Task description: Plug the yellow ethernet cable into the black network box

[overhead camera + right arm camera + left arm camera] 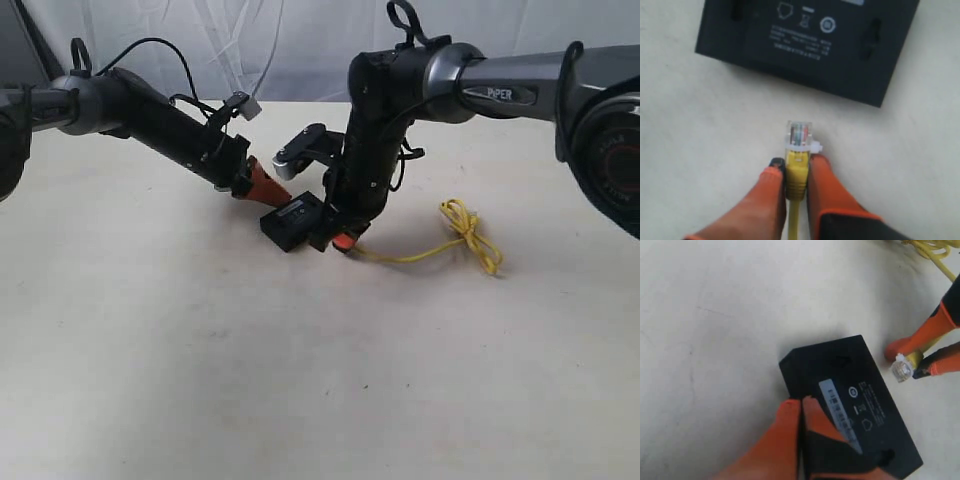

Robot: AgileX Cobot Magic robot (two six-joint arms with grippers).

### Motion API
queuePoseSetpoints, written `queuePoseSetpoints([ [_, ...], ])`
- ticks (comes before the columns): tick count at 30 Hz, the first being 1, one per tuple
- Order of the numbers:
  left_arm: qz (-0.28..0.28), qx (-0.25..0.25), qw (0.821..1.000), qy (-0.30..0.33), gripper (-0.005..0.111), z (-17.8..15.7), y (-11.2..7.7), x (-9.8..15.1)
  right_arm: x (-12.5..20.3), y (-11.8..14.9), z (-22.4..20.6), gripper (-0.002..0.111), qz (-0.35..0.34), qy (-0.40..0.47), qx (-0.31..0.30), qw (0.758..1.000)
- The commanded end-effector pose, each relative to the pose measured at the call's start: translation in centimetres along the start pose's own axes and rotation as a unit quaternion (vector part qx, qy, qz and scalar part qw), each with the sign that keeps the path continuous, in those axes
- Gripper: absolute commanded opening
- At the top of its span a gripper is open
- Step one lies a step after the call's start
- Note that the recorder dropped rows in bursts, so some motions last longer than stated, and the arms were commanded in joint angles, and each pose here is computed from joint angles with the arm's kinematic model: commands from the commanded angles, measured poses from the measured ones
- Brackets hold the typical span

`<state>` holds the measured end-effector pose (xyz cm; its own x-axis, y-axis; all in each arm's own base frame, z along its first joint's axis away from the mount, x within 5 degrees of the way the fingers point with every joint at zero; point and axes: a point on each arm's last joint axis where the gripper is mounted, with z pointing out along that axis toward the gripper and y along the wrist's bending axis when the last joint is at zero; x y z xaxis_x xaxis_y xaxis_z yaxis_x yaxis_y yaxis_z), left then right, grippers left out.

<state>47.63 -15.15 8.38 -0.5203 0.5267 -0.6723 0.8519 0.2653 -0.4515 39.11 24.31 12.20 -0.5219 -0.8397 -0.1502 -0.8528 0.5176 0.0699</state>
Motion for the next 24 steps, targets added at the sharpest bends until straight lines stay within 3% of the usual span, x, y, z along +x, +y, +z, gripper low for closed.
queuePoseSetpoints([
  [1,-0.005,0.007,1.000,-0.009,0.000,0.0,-0.1,-0.1,-0.4,-0.1,0.4,-0.001,0.004,0.020,-0.022,1.000],
  [24,-0.007,0.008,1.000,-0.013,0.000,0.0,-0.1,-0.2,-2.0,-0.8,1.8,-0.001,0.012,-0.005,-0.028,1.000],
])
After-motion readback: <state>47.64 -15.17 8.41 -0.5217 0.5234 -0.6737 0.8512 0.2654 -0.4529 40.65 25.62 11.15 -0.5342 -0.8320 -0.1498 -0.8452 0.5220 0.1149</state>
